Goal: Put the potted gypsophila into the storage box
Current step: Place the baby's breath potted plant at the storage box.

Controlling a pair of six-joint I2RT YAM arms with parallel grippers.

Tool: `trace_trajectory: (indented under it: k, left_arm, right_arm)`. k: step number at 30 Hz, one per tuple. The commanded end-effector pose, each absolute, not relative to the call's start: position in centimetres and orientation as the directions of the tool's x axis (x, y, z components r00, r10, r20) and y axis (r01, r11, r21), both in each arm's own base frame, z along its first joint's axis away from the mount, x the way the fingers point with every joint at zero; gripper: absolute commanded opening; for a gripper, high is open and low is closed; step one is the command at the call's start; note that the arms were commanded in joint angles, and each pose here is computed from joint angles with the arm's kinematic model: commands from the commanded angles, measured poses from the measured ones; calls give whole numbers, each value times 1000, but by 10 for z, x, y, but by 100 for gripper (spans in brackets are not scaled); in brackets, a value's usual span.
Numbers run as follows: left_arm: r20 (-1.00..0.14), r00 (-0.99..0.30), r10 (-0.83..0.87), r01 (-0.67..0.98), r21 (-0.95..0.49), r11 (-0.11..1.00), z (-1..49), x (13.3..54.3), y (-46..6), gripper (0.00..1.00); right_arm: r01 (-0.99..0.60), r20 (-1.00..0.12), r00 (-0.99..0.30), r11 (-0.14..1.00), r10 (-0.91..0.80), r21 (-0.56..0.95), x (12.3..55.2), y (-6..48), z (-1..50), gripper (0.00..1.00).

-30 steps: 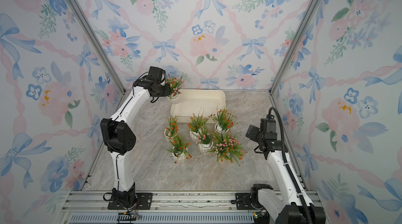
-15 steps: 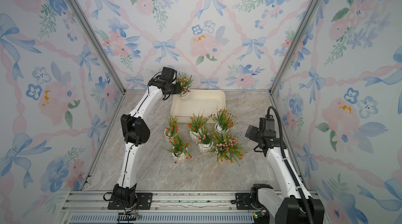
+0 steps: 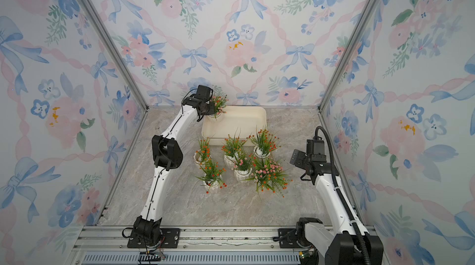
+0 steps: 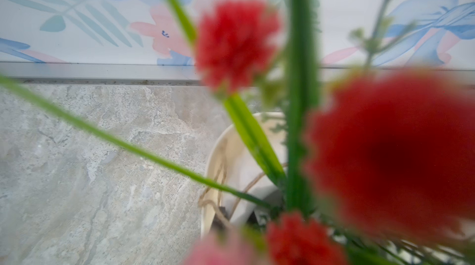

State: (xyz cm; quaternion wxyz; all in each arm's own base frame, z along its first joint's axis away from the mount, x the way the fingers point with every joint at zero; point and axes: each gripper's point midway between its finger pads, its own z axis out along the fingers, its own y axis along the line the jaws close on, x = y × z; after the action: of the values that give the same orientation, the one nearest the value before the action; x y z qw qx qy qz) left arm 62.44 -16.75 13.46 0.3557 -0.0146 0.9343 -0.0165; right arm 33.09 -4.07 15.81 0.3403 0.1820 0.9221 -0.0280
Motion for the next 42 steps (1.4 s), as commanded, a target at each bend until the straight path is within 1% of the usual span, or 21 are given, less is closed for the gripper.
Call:
trace_trajectory:
  k: [1, 6, 15, 30, 32, 33, 34, 39, 40, 42]
  left_arm:
    - [-739, -668, -87, -58, -65, 996, 159, 641, -166, 0]
    - [-750, -654, -100, -89, -55, 994, 158, 645, -161, 0]
    - [-764, -632, -125, -95, -83, 992, 155, 655, -158, 0]
    - [-723, -678, -135, -82, -108, 991, 123, 657, -156, 1]
    - [-723, -678, -134, -81, -108, 991, 123, 657, -157, 5]
    - [-724, -677, -136, -83, -109, 991, 124, 657, -155, 9]
    - [-724, -676, -139, -85, -111, 990, 124, 657, -155, 17]
    - [-725, -672, -151, -96, -117, 988, 126, 658, -151, 40]
    - [-726, -671, -154, -98, -120, 988, 127, 658, -150, 42]
    - [-725, -670, -159, -103, -121, 987, 127, 658, -149, 43]
  right_arm:
    - [363, -632, -711, 930, 309, 46, 328, -48, 158, 97]
    - [364, -625, -713, 930, 317, 56, 328, -47, 153, 97]
    - [363, -627, -710, 929, 321, 64, 332, -46, 151, 97]
    - [366, -623, -712, 928, 324, 65, 333, -47, 148, 97]
    - [367, -623, -711, 928, 325, 65, 333, -47, 149, 97]
    - [367, -622, -712, 928, 325, 65, 333, -47, 148, 97]
    - [368, -622, -712, 928, 326, 65, 333, -47, 148, 97]
    - [366, -621, -713, 928, 326, 67, 333, -46, 148, 97]
    - [365, -621, -713, 929, 325, 67, 333, -46, 148, 97]
    - [366, -619, -714, 928, 326, 66, 332, -46, 148, 97]
